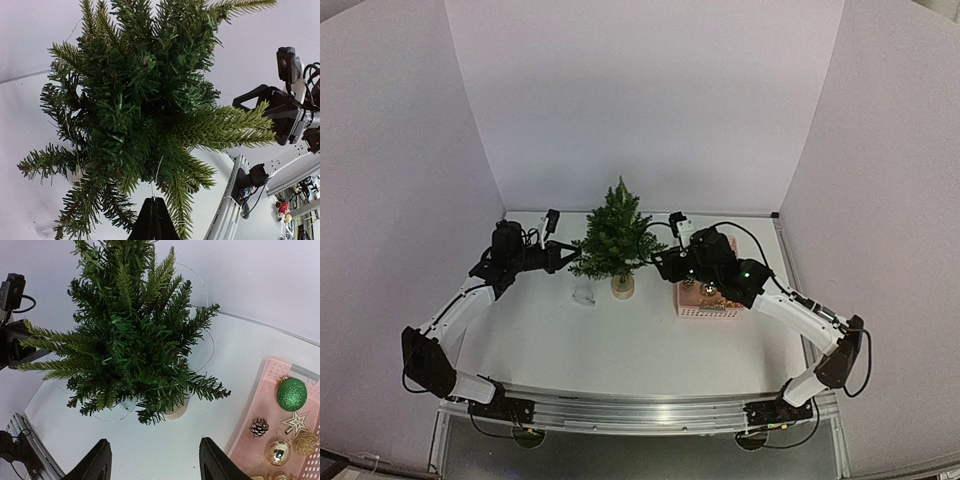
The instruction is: Decorate the small christmas tree
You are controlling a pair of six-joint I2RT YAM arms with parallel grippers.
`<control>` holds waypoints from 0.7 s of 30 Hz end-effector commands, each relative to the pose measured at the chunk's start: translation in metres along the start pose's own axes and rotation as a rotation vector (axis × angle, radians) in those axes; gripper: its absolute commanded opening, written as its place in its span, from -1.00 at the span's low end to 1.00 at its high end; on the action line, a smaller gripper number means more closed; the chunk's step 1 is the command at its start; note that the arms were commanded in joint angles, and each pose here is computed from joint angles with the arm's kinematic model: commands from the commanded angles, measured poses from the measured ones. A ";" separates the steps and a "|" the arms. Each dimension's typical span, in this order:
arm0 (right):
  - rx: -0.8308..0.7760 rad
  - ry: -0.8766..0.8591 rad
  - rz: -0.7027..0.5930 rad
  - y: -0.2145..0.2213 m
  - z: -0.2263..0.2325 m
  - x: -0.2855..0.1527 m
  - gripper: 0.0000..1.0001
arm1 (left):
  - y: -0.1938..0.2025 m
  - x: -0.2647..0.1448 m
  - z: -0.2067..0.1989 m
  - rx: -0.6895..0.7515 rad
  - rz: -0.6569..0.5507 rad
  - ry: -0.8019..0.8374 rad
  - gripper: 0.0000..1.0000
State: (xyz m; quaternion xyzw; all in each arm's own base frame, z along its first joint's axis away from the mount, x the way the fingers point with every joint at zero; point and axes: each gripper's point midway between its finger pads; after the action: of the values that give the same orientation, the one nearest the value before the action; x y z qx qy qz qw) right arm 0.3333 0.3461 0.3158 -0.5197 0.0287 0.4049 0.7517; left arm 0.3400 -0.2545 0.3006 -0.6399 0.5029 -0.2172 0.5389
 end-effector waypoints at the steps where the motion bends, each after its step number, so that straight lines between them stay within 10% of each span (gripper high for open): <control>1: 0.003 -0.038 -0.037 -0.017 0.012 -0.008 0.15 | -0.039 -0.008 -0.003 0.049 -0.109 -0.005 -1.00; 21: -0.005 -0.038 -0.032 -0.016 0.012 -0.004 0.15 | -0.108 0.004 -0.002 0.175 -0.261 0.041 -1.00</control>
State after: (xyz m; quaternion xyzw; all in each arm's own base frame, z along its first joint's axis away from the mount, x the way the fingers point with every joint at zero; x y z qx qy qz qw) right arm 0.3328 0.3476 0.3193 -0.5172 0.0239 0.4070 0.7525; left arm 0.3699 -0.2690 0.3666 -0.6386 0.4458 -0.3137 0.5432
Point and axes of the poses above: each gripper's point midway between its finger pads, its own x axis out along the fingers, its own z axis along the line the jaws close on, y = z × x, and after that the axes turned 14 degrees about x, right-handed
